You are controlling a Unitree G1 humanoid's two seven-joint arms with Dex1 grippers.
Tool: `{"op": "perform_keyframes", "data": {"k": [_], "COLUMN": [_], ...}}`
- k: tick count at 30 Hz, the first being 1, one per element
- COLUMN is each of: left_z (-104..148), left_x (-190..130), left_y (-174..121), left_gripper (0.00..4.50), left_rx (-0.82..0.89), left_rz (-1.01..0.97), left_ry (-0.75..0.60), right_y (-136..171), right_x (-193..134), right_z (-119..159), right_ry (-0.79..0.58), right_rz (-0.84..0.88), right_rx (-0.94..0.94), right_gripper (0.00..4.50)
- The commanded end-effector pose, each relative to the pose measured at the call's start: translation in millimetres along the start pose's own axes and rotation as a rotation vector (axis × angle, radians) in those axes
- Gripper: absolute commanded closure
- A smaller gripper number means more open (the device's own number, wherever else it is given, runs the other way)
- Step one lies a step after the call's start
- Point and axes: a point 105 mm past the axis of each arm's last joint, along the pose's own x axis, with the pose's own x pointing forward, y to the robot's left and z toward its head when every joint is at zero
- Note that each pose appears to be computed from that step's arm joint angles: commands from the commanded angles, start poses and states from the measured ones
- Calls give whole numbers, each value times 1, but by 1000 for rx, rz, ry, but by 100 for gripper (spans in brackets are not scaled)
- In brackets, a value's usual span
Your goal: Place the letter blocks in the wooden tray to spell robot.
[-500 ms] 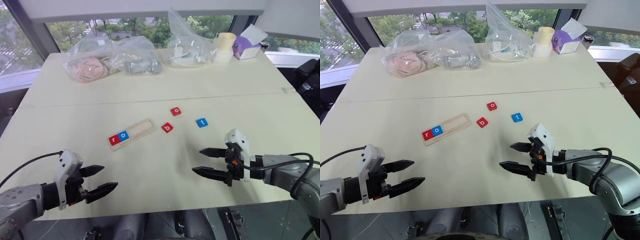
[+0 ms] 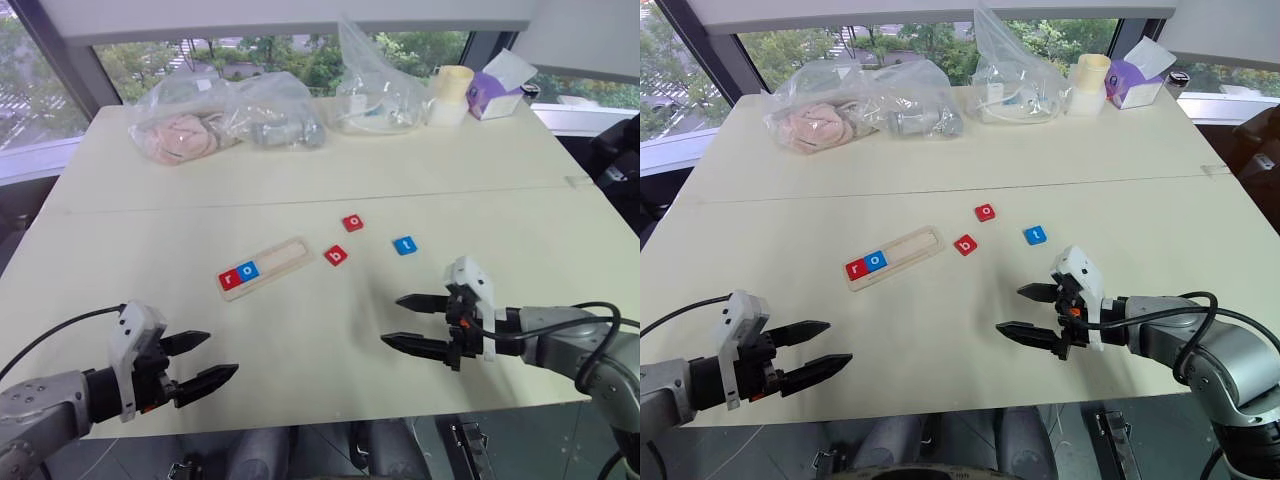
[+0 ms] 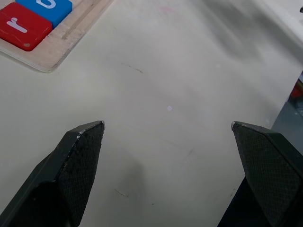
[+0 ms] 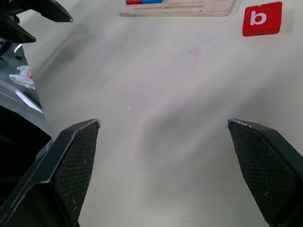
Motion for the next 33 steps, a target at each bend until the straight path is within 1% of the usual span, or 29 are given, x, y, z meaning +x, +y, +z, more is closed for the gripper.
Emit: {"op": "perform_keyframes", "data": {"k": [1, 6, 10, 16, 18, 20, 23, 26, 33], "left_z": [9, 13, 23, 56, 57, 59, 60, 56, 46], "left_x": [-4, -4, -8, -38, -45, -46, -31, -9, 35], "left_y": [2, 4, 13, 60, 74, 84, 93, 93, 106], "left_gripper": [0, 0, 0, 0, 0, 0, 0, 0, 0], "left_rx": [42, 64, 93, 254, 335, 365, 394, 388, 466], "left_rz": [28, 35, 66, 195, 214, 209, 173, 117, 114], "left_ry": [-28, -25, -42, -20, 50, 63, 41, 4, -17], "right_y": [2, 0, -1, 6, 10, 17, 28, 32, 31], "right_x": [1, 2, 4, 10, 13, 19, 32, 39, 45], "right_z": [7, 8, 14, 49, 63, 69, 74, 81, 67], "right_ry": [-21, -25, -30, -99, -140, -143, -143, -202, -194], "right_rz": [8, 3, 5, 36, 54, 75, 106, 117, 80], "right_rx": [-32, -36, -53, -90, -91, -107, -147, -135, -124], "right_gripper": [8, 8, 8, 8, 8, 8, 8, 8, 8]}}
